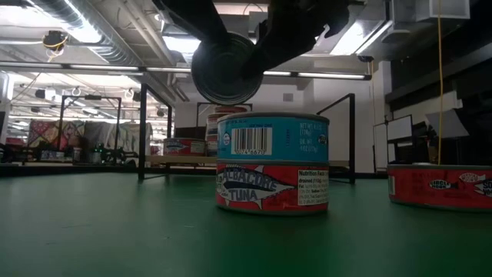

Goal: Stack canned seafood by type on shelf
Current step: Stack the yellow-blue tuna can on top of the yellow-blue tuna can on the shelf

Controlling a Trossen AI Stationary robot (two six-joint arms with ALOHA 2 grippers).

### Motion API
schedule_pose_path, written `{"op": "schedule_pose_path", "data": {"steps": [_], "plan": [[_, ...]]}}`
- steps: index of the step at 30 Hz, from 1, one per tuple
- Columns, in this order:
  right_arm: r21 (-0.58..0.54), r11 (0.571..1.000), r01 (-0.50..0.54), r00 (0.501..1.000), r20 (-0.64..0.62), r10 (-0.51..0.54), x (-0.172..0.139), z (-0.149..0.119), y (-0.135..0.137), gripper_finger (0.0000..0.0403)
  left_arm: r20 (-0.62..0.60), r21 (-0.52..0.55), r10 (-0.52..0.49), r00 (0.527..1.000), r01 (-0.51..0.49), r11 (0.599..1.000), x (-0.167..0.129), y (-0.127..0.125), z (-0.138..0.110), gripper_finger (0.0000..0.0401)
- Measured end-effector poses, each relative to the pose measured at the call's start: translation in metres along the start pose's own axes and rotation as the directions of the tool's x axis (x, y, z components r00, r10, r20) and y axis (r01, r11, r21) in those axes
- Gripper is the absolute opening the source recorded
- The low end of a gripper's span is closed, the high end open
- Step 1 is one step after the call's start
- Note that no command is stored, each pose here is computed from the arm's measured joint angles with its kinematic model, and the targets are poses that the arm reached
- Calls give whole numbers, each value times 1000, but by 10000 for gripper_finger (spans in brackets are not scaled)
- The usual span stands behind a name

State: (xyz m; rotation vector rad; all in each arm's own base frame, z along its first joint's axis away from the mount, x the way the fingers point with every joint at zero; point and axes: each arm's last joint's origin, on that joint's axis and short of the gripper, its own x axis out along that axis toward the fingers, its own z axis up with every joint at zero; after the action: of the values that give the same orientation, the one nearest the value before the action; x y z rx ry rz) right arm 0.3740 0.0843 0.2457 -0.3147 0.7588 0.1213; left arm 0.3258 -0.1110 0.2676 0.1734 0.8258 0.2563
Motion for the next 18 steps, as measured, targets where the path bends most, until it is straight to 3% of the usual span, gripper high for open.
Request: {"op": "schedule_pose_path", "data": {"steps": [12,18], "plan": [[-25,999,22,1000,-5,-22,0,0,-1,202,-3,10,7,1000,-7,1000,1,1,0,139],[-46,988,150,986,-71,-153,-3,-2,-5,245,-26,13,29,999,-28,1000,4,8,-1,142]]}}
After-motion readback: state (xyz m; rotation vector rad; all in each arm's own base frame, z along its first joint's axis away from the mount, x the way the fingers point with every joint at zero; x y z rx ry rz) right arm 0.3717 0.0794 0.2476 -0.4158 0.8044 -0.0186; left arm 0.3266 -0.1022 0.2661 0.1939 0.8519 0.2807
